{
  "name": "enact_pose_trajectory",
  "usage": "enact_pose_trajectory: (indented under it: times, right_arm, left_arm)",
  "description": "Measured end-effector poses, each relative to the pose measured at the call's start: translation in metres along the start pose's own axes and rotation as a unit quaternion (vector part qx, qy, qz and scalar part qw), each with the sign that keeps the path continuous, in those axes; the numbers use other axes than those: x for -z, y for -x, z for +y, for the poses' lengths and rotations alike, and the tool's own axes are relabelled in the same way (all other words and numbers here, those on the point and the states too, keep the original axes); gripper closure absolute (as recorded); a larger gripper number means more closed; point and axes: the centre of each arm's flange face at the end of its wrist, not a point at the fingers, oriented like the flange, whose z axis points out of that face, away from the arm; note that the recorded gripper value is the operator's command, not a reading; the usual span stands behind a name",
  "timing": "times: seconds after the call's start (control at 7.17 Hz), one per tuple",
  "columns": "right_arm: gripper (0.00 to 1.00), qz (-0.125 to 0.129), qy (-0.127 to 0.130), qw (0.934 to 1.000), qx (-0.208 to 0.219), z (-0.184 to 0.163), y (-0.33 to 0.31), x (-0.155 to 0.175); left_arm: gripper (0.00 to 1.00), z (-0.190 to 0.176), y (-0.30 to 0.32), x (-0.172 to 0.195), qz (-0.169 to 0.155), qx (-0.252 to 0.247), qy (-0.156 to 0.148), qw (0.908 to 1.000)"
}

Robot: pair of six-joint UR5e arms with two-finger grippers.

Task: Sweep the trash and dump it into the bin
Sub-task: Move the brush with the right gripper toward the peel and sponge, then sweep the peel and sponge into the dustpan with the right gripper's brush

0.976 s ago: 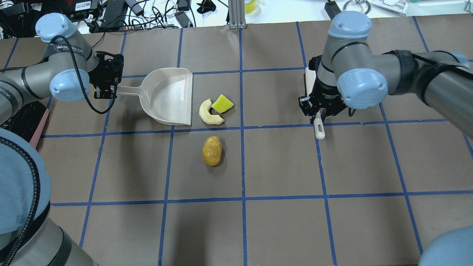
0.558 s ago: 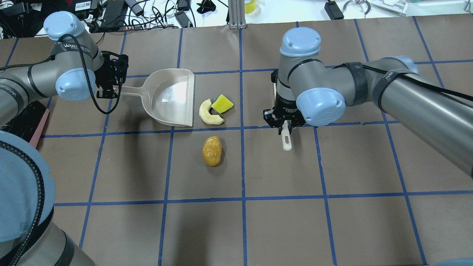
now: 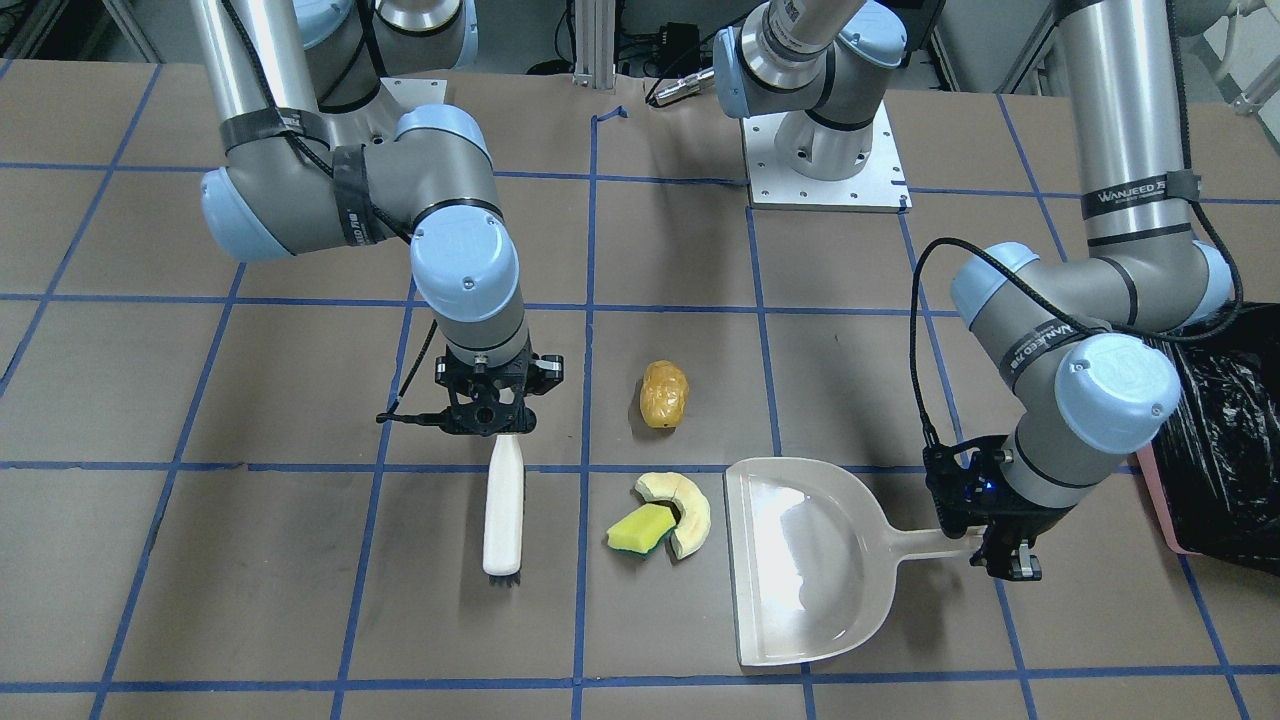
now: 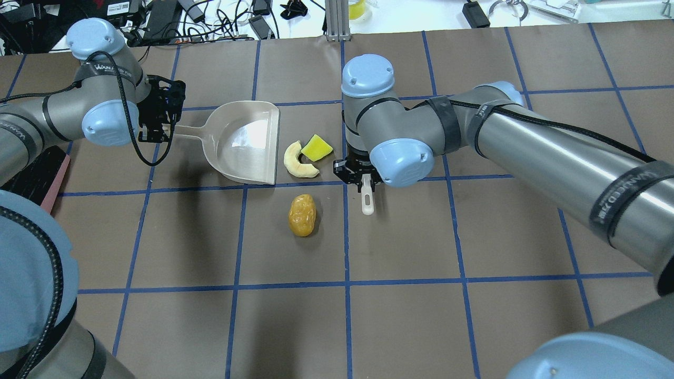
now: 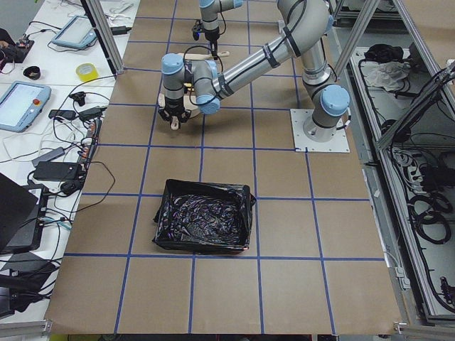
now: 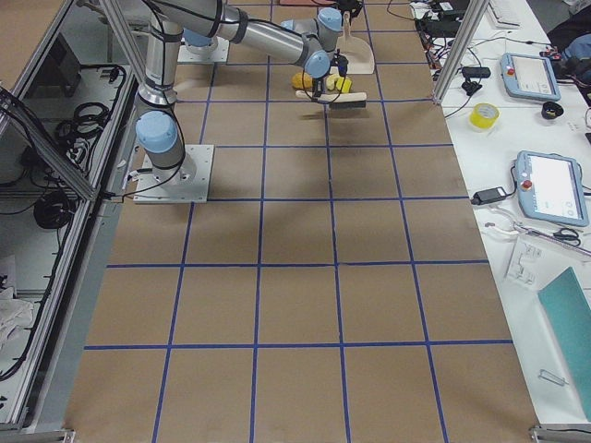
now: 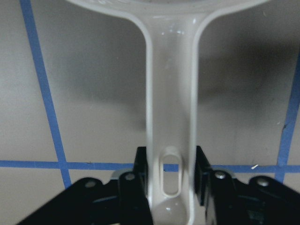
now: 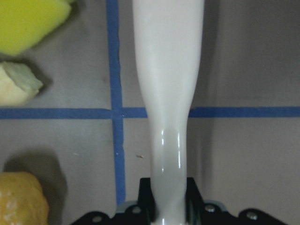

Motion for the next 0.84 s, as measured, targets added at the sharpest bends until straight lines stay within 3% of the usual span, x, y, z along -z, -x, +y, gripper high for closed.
enact_pose_trajectory:
  times: [0.56, 0.84]
  right_arm:
    - [1.0, -0.009, -0.012, 0.9993, -0.033, -0.026, 0.077, -0.014]
    - [1.0, -0.045, -0.017, 0.9965, -0.068, -0.021, 0.139, -0.011]
  left_arm:
    - [1.0, 0.001, 0.001, -0.002, 0.0, -0.004, 0.0, 1.0]
    - [1.0, 0.001, 0.001, -0.003, 0.0, -0.005, 0.0, 1.0]
